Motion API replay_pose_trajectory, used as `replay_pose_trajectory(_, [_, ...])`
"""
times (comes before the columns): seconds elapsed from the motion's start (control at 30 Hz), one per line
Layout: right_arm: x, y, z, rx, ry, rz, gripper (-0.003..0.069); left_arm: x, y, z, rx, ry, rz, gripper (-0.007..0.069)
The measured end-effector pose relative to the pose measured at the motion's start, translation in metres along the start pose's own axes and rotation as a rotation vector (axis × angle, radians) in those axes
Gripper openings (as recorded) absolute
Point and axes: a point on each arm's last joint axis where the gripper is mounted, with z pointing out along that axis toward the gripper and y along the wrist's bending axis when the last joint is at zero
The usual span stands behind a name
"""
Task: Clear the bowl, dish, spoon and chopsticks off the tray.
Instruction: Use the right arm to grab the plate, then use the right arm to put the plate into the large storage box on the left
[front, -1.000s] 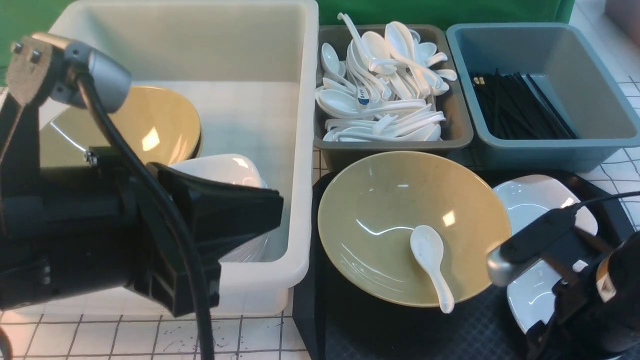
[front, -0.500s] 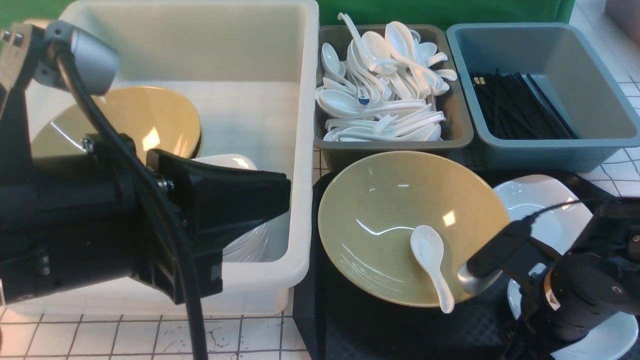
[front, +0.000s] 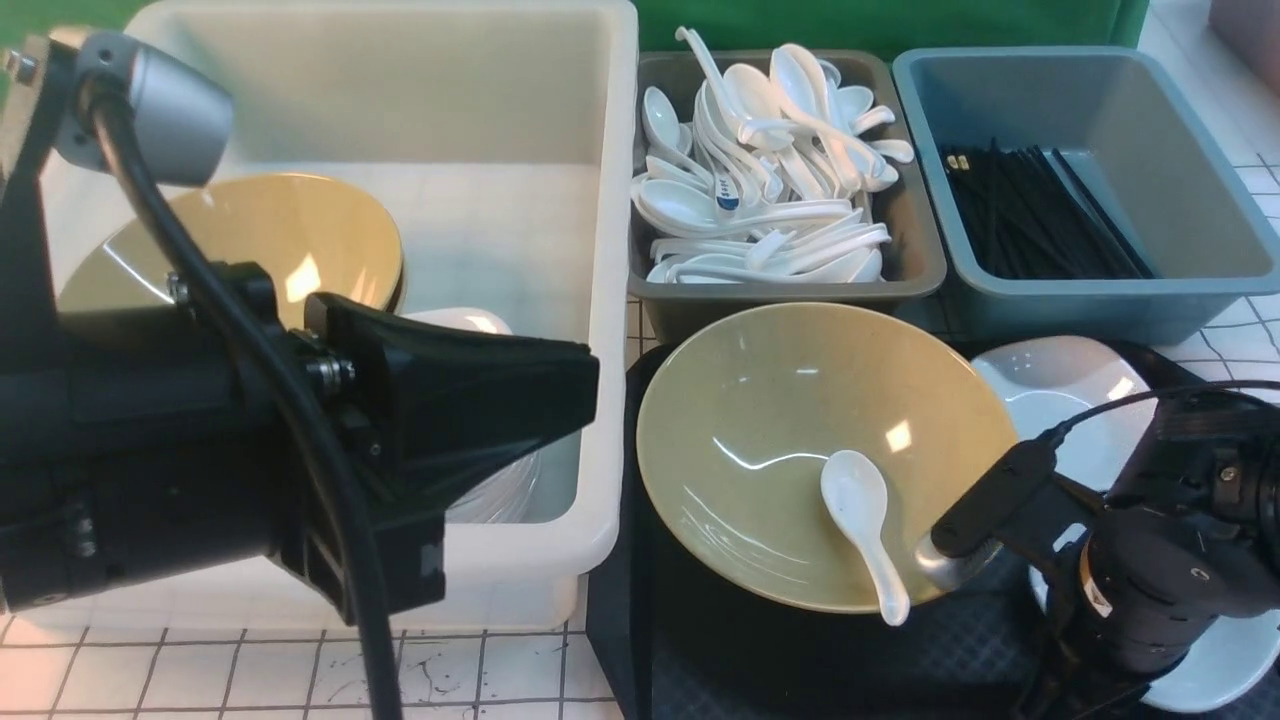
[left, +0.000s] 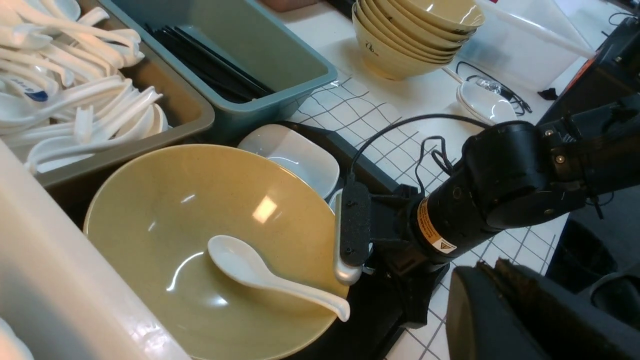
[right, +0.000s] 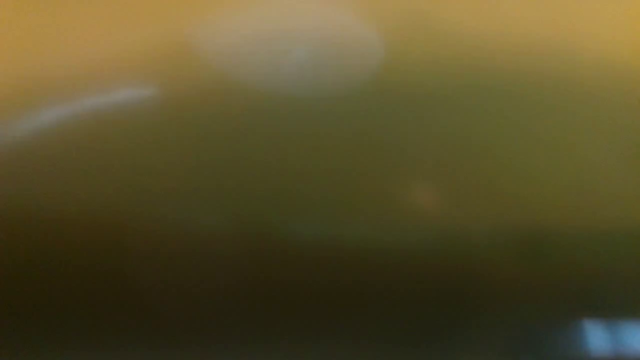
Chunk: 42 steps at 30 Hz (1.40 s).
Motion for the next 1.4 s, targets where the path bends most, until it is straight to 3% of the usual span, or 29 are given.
replay_pose_trajectory(0.1, [0.006,-0.002,-0.008,0.004,0.005,0.011,0.0158,0.000,0.000,0.000,0.002,-0.001,-0.001,-0.0001])
replay_pose_trajectory(0.27, [0.024,-0.007,-0.044,-0.040,0.037,0.089,0.0055,0.000,0.000,0.000,0.004,-0.001,-0.002,-0.0001])
replay_pose_trajectory(0.5, [0.031,-0.025,-0.142,-0.114,-0.101,0.158,0.0050,0.001,0.001,0.000,-0.012,0.016,-0.006,-0.0001])
replay_pose_trajectory(0.67, [-0.001,-0.022,-0.208,-0.146,-0.377,-0.054,0.0050,0.004,0.007,-0.007,-0.102,0.051,-0.005,-0.0001])
replay_pose_trajectory(0.77, [-0.040,0.003,-0.253,-0.124,-0.611,-0.364,0.0050,0.000,0.010,-0.029,-0.243,0.060,-0.051,-0.0001])
replay_pose_trajectory(0.87, [-0.072,0.031,-0.267,-0.100,-0.706,-0.582,0.0050,0.001,0.013,-0.054,-0.376,0.040,-0.112,-0.0001])
replay_pose_trajectory(1.07, [-0.125,0.098,-0.260,-0.071,-0.789,-0.884,0.0050,0.017,0.011,-0.114,-0.587,-0.052,-0.287,-0.0001])
replay_pose_trajectory(1.2, [-0.152,0.138,-0.237,-0.078,-0.768,-0.996,0.0050,0.028,0.006,-0.140,-0.620,-0.095,-0.321,-0.0001])
replay_pose_trajectory(1.4, [-0.181,0.169,-0.200,-0.083,-0.727,-1.050,0.0050,0.034,0.004,-0.147,-0.635,-0.073,-0.336,-0.0001])
